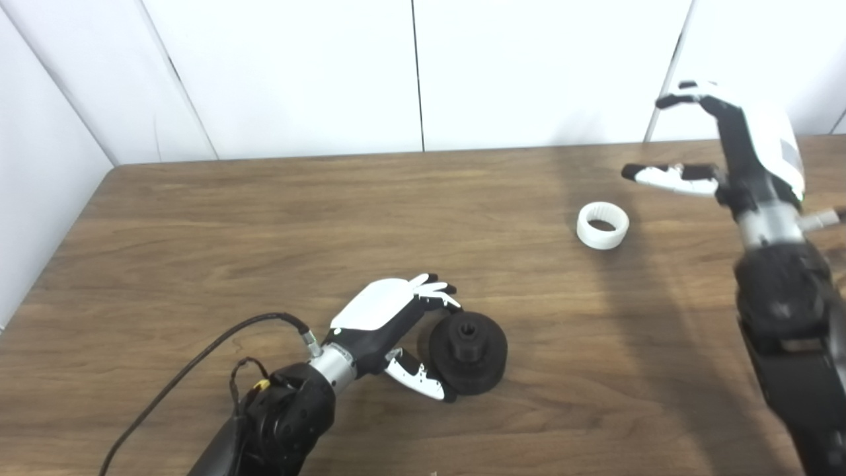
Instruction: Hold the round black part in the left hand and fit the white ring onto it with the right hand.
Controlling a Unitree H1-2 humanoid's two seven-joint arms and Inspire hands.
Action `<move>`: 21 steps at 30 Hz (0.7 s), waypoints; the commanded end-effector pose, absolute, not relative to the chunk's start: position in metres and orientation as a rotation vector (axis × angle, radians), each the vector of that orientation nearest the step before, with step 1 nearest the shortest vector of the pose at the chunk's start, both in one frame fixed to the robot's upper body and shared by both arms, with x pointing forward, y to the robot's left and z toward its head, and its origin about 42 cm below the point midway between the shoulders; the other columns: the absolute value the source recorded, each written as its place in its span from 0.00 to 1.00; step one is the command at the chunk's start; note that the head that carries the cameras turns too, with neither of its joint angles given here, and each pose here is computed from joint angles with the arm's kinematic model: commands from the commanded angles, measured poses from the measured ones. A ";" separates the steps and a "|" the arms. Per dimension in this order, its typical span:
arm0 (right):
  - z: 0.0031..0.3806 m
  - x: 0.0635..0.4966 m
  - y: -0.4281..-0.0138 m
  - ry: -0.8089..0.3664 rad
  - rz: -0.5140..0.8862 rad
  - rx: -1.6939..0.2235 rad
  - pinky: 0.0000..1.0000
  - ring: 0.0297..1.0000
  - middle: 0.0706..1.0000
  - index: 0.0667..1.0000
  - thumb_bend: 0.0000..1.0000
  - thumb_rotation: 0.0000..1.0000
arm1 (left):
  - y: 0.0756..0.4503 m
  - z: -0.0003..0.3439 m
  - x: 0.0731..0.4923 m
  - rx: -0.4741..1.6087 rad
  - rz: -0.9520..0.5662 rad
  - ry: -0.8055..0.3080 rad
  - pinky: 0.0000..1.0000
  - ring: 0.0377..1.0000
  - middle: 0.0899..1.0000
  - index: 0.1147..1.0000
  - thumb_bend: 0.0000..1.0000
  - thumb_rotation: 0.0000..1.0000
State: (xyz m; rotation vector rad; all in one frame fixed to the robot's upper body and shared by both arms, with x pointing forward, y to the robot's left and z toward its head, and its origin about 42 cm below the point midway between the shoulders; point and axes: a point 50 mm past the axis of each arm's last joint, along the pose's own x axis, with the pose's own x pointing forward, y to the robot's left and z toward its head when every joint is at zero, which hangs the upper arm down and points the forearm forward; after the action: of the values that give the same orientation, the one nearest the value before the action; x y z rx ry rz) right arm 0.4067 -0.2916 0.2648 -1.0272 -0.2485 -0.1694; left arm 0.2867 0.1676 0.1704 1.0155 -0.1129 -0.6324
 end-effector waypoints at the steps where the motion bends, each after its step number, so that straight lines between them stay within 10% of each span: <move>1: 0.285 0.419 -0.294 -0.291 -0.162 -1.081 0.88 0.92 0.84 0.65 0.89 0.27 | 0.173 0.172 0.289 1.035 -0.642 -0.108 0.91 0.99 0.91 0.66 0.83 0.23; 21: 0.240 0.474 -0.288 -0.041 0.050 -1.176 0.94 0.97 0.91 0.68 0.95 0.35 | 0.174 0.170 0.292 1.023 -0.633 -0.113 0.90 0.98 0.91 0.65 0.84 0.24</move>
State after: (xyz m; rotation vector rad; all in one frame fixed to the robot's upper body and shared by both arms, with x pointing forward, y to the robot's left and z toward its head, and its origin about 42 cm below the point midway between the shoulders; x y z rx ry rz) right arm 0.4598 -0.2912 0.2061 -1.1554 0.0482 0.0619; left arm 0.2887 0.1713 0.1709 1.0143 -0.1212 -0.6318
